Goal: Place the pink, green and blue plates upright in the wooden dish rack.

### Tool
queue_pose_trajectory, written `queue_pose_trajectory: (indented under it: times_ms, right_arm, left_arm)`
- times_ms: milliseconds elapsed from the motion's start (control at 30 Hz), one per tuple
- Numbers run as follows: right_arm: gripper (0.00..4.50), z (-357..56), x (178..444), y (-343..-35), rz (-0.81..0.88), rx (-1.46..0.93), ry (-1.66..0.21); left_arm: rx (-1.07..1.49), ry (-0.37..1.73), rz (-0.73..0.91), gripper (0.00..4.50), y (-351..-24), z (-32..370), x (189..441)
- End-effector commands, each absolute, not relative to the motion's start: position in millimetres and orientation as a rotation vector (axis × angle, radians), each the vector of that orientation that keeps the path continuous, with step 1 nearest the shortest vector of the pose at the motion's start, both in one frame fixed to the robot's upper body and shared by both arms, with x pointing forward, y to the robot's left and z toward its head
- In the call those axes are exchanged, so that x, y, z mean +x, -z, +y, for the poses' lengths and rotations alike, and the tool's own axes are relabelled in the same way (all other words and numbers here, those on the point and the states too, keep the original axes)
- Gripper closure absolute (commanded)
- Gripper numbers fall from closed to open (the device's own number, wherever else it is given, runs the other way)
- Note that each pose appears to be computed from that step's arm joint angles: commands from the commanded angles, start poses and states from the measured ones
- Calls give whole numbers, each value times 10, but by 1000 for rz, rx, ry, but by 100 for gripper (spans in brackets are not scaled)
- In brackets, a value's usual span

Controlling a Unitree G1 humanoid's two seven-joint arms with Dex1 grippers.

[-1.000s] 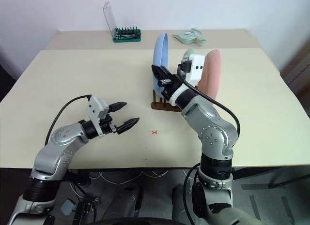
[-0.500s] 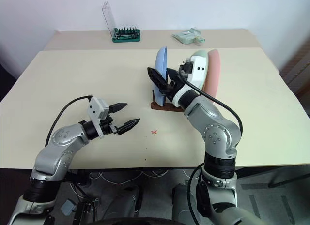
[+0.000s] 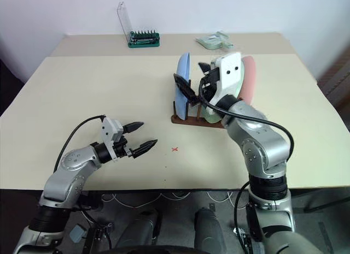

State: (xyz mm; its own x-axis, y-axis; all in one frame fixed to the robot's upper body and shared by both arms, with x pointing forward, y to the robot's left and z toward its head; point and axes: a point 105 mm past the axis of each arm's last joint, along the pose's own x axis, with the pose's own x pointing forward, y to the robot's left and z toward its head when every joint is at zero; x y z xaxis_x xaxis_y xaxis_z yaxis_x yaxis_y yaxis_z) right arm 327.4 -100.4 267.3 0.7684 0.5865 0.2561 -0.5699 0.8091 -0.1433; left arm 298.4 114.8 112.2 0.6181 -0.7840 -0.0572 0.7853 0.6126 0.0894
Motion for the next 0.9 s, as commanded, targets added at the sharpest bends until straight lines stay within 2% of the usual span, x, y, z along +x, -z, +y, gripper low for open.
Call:
queue_pose_trajectory:
  times_ms: [33, 100, 300, 333, 467, 633, 900]
  right_arm:
    - [53, -1274, 3035, -2932, -384, -224, -627]
    - [112, -1384, 2939, -2897, -349, -297, -653]
    - [415, -1757, 2666, -2555, -92, -542, -680]
    - [443, -1778, 2635, -2527, -69, -551, -687]
    - [443, -1870, 2564, -2292, 63, -642, -656]
    - [443, -1995, 2730, -2201, 92, -691, -534]
    - [443, -1981, 2900, -2117, 83, -715, -522]
  left_arm:
    - [143, 951, -17, 0, -1152, 1116, 2958]
    - [156, 984, -13, 0, -1137, 1085, 2937]
    - [159, 1173, 6, 0, -1114, 844, 2759]
    - [155, 1187, 7, 0, -1118, 817, 2745]
    - [132, 1233, -9, 0, -1178, 683, 2738]
    - [131, 1239, -19, 0, -1214, 621, 2776]
    - [128, 1195, -30, 0, -1275, 640, 2798]
